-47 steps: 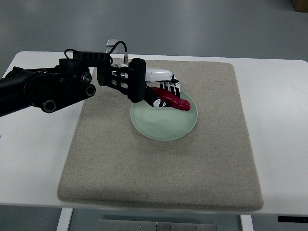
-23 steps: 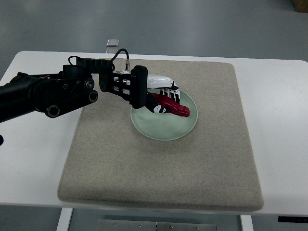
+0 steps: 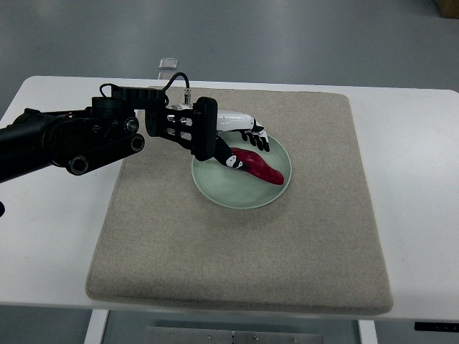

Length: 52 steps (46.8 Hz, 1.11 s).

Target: Place red pepper on plate with left hand

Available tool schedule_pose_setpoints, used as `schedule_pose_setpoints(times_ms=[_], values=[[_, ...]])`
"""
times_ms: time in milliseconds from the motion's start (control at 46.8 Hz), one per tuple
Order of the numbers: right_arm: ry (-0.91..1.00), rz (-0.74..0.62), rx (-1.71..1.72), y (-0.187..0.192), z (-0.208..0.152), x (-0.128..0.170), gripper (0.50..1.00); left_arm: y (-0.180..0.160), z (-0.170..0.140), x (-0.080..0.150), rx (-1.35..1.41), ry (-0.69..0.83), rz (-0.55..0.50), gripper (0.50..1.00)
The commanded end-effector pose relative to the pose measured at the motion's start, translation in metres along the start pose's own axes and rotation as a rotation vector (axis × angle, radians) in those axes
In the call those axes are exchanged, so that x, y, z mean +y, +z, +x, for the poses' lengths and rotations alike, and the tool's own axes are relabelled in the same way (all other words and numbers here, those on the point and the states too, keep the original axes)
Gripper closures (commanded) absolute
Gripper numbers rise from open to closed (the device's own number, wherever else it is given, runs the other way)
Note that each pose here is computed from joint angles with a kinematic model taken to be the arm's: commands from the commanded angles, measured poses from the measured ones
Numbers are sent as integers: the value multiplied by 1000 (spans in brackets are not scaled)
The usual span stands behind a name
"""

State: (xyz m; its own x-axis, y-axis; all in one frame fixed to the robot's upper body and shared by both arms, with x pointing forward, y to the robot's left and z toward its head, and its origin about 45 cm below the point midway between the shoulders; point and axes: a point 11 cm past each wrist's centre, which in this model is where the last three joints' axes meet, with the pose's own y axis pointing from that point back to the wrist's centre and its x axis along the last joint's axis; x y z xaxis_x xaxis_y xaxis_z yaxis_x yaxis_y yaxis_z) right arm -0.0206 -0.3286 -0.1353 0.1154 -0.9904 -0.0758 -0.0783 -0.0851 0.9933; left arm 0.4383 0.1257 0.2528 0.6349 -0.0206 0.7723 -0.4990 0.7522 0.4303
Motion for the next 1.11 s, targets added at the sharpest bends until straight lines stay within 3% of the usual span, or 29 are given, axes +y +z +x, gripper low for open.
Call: schedule_pose_setpoints(times_ms=[0, 256, 470, 513, 577, 812, 1004, 1089], values=[[0, 1, 0, 0, 0, 0, 572, 0, 0, 0, 0, 1, 0, 735], [0, 1, 0, 0, 0, 0, 572, -7, 11, 3, 14, 35, 20, 733], [0, 1, 0, 0, 0, 0, 572, -44, 31, 18, 16, 127, 134, 731], [0, 1, 0, 0, 0, 0, 572, -54, 38, 23, 10, 169, 164, 718], [0, 1, 0, 0, 0, 0, 572, -71, 47, 33, 6, 239, 219, 654], [0, 1, 0, 0, 0, 0, 572, -108, 63, 59, 15, 333, 342, 649], [0, 1, 0, 0, 0, 0, 572, -129, 72, 78, 77, 399, 404, 613], [0, 1, 0, 0, 0, 0, 572, -128, 77, 80, 116, 438, 392, 540]])
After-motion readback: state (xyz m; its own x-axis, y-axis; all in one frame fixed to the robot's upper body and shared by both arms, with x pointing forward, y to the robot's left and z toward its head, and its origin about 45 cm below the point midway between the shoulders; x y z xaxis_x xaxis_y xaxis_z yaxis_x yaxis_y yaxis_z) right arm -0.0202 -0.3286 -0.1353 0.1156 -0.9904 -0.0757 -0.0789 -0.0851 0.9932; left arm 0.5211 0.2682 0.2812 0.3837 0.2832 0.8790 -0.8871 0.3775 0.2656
